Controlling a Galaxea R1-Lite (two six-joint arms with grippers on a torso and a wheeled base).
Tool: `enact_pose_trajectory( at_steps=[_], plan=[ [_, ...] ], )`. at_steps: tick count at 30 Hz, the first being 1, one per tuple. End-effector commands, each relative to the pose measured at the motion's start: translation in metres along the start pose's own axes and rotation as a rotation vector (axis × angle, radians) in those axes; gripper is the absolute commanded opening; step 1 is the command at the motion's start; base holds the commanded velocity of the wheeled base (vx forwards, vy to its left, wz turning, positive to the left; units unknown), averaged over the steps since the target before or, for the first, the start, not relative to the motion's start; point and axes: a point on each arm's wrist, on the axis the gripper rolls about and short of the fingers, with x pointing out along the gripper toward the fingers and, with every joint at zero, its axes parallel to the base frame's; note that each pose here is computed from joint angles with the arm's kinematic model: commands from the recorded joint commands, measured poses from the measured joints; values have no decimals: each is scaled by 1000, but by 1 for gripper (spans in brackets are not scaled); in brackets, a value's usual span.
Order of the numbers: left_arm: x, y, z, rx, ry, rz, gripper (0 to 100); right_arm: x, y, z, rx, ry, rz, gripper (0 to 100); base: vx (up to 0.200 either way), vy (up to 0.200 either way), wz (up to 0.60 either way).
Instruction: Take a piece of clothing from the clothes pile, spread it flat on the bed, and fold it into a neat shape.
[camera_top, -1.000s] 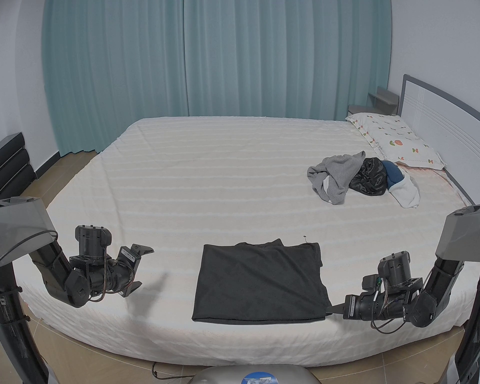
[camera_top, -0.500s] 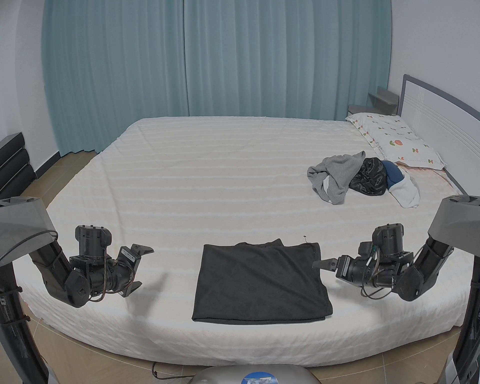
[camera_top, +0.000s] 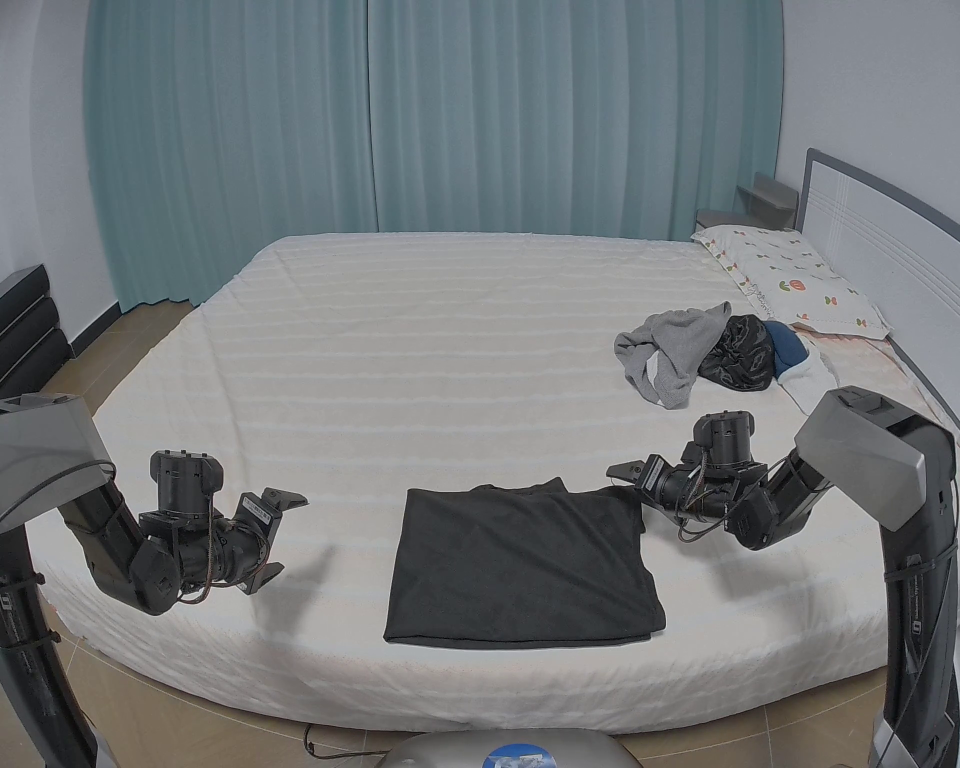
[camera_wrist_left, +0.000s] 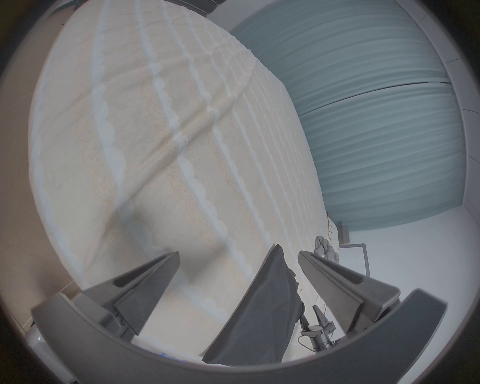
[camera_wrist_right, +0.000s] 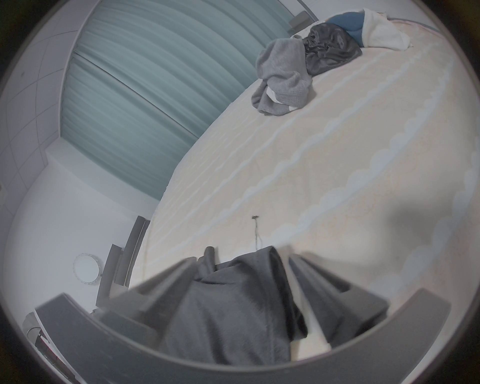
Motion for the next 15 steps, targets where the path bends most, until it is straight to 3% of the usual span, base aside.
enact_pose_trajectory(
  at_steps=[1,11,15],
  plan=[
    [0,0,0,0,0,1,100,18,-19,-7,18,15,-27,0,0,0,0],
    [1,-1,1,1,-2,-4,100,15,-23,13,80,-53,-28,0,0,0,0],
    [9,-13,-4,25,10,-35,100,15,-26,14,85,-58,-35,0,0,0,0]
  ],
)
